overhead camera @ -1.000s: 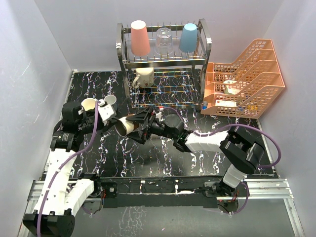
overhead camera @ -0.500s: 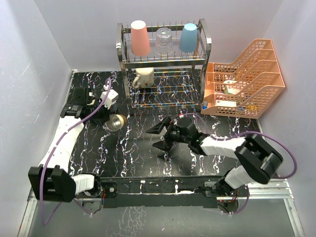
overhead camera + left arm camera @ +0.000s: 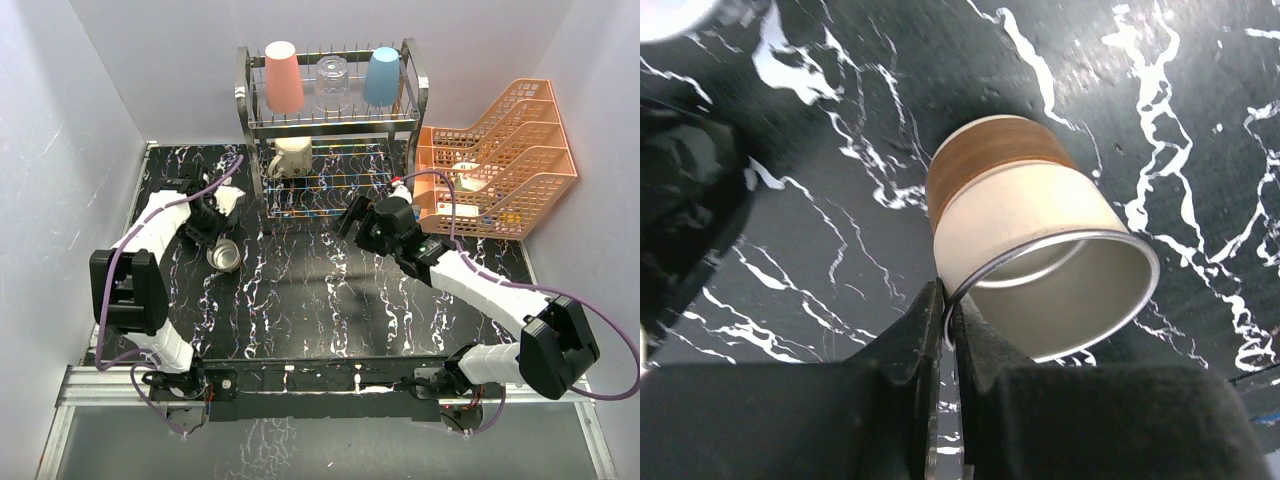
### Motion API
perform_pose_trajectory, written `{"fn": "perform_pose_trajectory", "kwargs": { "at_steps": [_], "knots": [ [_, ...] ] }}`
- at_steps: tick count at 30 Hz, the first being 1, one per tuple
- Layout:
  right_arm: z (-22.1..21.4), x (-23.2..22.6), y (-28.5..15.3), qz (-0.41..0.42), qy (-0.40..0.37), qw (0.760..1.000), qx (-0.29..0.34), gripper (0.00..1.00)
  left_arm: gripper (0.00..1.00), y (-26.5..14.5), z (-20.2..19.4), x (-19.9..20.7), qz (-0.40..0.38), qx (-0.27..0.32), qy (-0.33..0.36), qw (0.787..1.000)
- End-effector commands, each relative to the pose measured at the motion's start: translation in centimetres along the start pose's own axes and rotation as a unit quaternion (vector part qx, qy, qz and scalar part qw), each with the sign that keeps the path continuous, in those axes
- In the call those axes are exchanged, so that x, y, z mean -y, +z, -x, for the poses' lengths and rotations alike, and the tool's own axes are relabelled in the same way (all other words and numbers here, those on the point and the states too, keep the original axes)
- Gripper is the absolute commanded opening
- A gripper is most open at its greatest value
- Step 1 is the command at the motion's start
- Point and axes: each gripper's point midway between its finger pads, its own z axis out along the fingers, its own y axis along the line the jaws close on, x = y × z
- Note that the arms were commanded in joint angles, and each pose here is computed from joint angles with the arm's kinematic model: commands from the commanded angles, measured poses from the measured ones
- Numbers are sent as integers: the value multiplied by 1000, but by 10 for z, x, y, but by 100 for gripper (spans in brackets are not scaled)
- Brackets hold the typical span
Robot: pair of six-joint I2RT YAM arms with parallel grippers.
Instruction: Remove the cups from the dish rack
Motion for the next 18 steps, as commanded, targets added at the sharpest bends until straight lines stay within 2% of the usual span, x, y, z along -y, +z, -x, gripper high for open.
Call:
{"fn": "perform_pose_trajectory", "kwargs": {
  "at_steps": [1,4,8,13,18],
  "knots": [
    [38,16,-4,-44,-80,994,63,98,3,-11,13,-10,15,-3,-10,1000],
    [49,18,-1,-38,-88,992,77,98,15,-9,16,-11,14,0,-13,1000],
    [62,19,12,-38,-111,989,92,98,46,-14,19,-9,8,9,-2,1000],
    [88,4,38,-34,-159,978,128,98,63,-42,36,-13,18,44,2,999],
    [117,-23,79,-11,-212,963,166,98,82,-93,59,-22,7,111,-30,993]
  ]
}}
